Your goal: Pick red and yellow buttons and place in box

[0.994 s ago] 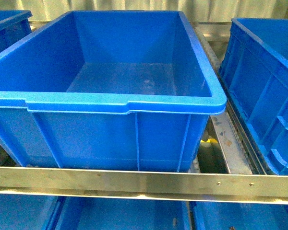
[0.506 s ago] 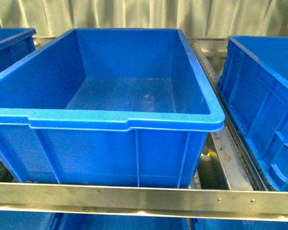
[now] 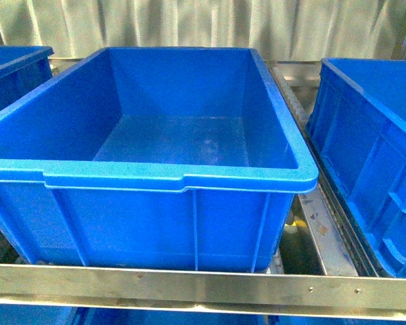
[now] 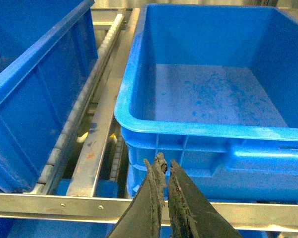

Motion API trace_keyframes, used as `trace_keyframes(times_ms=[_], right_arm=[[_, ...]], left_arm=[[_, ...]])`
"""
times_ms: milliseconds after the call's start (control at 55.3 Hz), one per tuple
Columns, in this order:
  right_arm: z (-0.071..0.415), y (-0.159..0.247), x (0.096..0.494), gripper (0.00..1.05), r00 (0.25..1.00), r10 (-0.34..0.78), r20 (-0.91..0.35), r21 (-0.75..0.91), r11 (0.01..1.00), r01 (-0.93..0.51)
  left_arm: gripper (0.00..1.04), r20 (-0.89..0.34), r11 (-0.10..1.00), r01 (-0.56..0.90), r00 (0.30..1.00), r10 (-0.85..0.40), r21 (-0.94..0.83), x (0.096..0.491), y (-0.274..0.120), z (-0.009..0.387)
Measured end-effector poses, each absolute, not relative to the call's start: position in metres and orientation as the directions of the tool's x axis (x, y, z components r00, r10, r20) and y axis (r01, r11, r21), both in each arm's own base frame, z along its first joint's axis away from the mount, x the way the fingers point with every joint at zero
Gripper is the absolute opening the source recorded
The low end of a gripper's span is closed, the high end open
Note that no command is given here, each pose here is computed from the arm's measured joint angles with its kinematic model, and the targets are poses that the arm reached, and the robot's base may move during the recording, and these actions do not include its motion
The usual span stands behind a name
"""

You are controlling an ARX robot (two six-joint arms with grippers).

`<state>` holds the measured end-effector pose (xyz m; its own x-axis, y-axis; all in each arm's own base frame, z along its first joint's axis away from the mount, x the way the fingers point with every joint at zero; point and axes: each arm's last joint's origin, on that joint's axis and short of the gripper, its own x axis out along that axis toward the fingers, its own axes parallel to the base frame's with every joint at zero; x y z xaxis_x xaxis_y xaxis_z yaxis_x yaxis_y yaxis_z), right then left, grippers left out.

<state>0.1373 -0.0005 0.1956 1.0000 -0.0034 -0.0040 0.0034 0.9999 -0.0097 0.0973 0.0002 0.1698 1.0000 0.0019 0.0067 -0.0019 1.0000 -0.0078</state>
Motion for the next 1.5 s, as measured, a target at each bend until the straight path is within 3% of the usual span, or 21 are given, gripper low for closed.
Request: trace_keyframes(times_ms=[976,1030,1211,1410,1500], right_arm=[[0.174,0.000,0.111,0.04,1.000,-0.002,0.023,-0.007,1.000,0.002],[0.174,0.000,0.111,0.10,1.000,-0.002,0.026,-0.008,1.000,0.002],[0.174,0.000,0.110,0.50,1.000,-0.002,0.028,-0.007,1.000,0.002],[0.174,0.000,0.110,0.80,1.000,-0.002,0.028,-0.007,1.000,0.002],[0.174,0.000,0.110,1.00,1.000,-0.002,0.028,-0.007,1.000,0.002]], left_arm=[[0.97,0.007,1.000,-0.002,1.000,0.002,-0.008,0.097,0.000,0.170],[0.97,0.007,1.000,-0.002,1.000,0.002,-0.008,0.097,0.000,0.170],[0.97,0.007,1.000,-0.002,1.000,0.002,-0.008,0.097,0.000,0.170],[0.97,0.007,1.000,-0.002,1.000,0.002,-0.008,0.097,0.000,0.170],[0.97,0.007,1.000,-0.002,1.000,0.002,-0.008,0.097,0.000,0.170]])
